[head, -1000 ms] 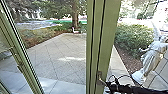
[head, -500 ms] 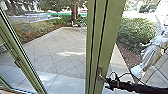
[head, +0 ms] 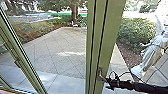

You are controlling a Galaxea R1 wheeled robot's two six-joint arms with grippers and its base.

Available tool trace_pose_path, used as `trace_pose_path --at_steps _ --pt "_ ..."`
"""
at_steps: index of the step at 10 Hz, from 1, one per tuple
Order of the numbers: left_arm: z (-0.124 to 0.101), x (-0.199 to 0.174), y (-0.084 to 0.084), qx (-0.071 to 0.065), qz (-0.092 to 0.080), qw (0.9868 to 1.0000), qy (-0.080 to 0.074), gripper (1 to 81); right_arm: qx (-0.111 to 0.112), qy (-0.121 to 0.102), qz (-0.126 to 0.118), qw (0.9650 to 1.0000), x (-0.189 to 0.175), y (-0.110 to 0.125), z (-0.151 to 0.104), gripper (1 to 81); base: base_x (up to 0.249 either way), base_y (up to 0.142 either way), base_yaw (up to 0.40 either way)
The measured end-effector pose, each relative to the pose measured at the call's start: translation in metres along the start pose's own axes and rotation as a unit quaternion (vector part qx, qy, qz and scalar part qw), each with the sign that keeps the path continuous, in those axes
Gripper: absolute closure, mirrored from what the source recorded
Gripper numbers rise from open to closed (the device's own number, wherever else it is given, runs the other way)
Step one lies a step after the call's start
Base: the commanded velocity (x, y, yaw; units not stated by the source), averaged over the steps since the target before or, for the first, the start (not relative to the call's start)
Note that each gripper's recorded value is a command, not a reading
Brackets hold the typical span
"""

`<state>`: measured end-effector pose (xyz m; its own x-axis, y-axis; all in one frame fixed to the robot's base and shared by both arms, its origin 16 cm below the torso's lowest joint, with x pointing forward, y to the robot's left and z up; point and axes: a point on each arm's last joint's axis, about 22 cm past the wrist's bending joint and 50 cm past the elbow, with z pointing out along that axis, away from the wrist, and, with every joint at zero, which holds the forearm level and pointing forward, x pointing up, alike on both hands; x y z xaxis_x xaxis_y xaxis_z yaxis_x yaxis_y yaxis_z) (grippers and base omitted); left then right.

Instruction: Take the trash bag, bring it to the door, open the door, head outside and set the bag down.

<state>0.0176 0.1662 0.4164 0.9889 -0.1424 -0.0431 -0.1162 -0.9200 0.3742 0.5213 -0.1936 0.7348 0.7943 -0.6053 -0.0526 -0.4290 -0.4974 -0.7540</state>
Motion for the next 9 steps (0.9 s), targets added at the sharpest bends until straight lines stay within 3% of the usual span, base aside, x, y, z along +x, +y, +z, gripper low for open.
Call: trace_pose_path --at_steps 3,4,6,9 --pt "-0.001 -0.01 -0.004 0.003 -0.001 1.0 -0.005 81.1 -0.014 -0.008 -0.004 0.9999 -0.007 0.008 -0.002 1.0 0.074 0.0 0.0" --pt "-0.001 -0.01 -0.004 0.002 -0.001 1.0 -0.006 81.1 -0.016 -0.012 -0.016 0.9997 -0.01 0.01 -0.006 1.0 0.082 0.0 0.0" --pt "-0.002 0.006 -0.005 0.004 0.002 1.0 0.006 81.1 -0.016 -0.013 -0.014 0.9997 -0.013 0.013 -0.007 1.0 0.082 0.0 0.0" --pt "-0.002 -0.004 -0.005 0.003 0.001 1.0 0.0 81.1 -0.017 -0.011 -0.01 0.9997 -0.013 0.015 -0.011 1.0 0.082 0.0 0.0"
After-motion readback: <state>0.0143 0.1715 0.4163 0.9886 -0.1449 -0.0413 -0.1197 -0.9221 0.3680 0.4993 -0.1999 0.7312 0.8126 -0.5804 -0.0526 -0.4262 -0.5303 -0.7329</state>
